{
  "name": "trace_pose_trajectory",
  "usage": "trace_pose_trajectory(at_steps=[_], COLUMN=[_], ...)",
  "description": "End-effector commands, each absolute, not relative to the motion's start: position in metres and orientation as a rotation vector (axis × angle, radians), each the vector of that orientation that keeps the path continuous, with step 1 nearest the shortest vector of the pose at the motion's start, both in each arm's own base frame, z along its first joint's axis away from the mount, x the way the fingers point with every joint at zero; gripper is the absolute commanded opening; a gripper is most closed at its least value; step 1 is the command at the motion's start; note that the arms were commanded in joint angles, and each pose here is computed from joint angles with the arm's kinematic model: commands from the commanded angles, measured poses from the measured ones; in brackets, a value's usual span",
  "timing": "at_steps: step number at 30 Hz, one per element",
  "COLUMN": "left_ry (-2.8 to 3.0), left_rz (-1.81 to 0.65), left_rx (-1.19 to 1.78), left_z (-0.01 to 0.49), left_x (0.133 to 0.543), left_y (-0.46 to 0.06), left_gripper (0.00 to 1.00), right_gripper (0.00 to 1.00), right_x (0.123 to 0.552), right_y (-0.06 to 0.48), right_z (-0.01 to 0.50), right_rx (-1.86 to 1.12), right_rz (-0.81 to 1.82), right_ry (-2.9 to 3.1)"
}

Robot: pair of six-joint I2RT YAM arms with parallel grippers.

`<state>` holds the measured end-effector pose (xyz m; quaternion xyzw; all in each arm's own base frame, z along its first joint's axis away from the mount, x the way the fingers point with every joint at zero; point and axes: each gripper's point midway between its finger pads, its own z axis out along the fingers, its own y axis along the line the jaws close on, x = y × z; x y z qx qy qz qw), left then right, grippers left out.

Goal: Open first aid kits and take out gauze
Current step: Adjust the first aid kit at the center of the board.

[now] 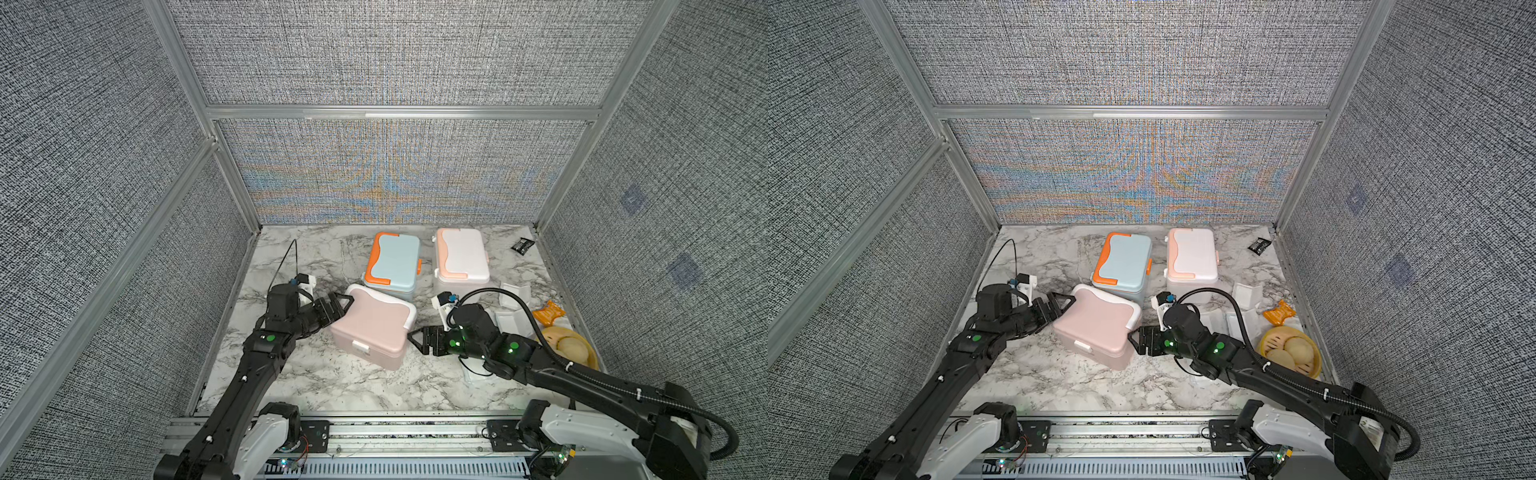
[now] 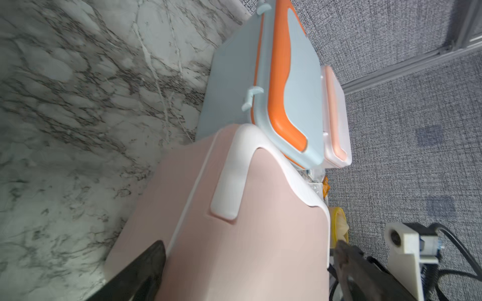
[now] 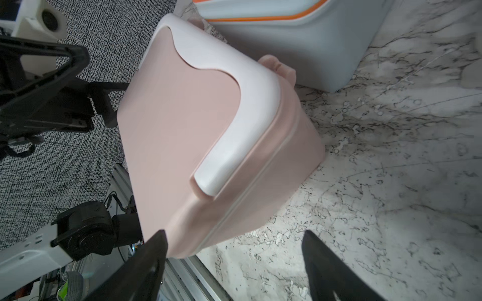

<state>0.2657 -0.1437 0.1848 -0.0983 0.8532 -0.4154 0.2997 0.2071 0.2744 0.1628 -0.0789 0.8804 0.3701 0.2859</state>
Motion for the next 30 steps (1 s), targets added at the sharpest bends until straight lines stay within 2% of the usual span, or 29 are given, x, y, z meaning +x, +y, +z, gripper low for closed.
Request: trace_pose_trajectory(at_steps=[1, 7, 9, 14, 19, 22, 30], left_ry=[2.221, 2.234, 2.258, 2.308, 2.32, 2.332, 2.275], left_rz=[-1.068, -0.844, -0.898, -1.083, -1.22, -1.242, -1.35], left_rx=[-0.207, -0.243, -0.227, -0.167, -0.061, -0.072, -0.096], left_z=[0.2, 0.204, 0.205, 0.201, 0.195, 0.187, 0.189], left_x=[0.263, 0.282, 0.291, 0.294, 0.257, 0.236, 0.194], left_y=[-0.141, -0.118, -0.128, -0.155, -0.179, -0.177, -0.182], left_gripper=[1.0, 1.0, 1.0, 0.99, 1.0, 1.0, 1.0], right_gripper=[0.82, 0.82, 0.82, 0.73, 0.64, 0.55, 0.54], right_x=[0.213, 0.208, 0.207, 0.204, 0.207, 0.215, 0.245], right_y=[0.272, 0.286, 0.291, 0.306, 0.322, 0.325, 0.325], right_z=[0.168, 0.164, 0.165, 0.169, 0.168, 0.165, 0.162], right_rx=[-0.18, -0.25, -0.273, -0.332, -0.364, -0.365, -0.325], right_rz=[0.98, 1.017, 1.038, 1.094, 1.138, 1.109, 1.096], right_ry=[2.325, 2.369, 2.38, 2.403, 2.429, 2.453, 2.481])
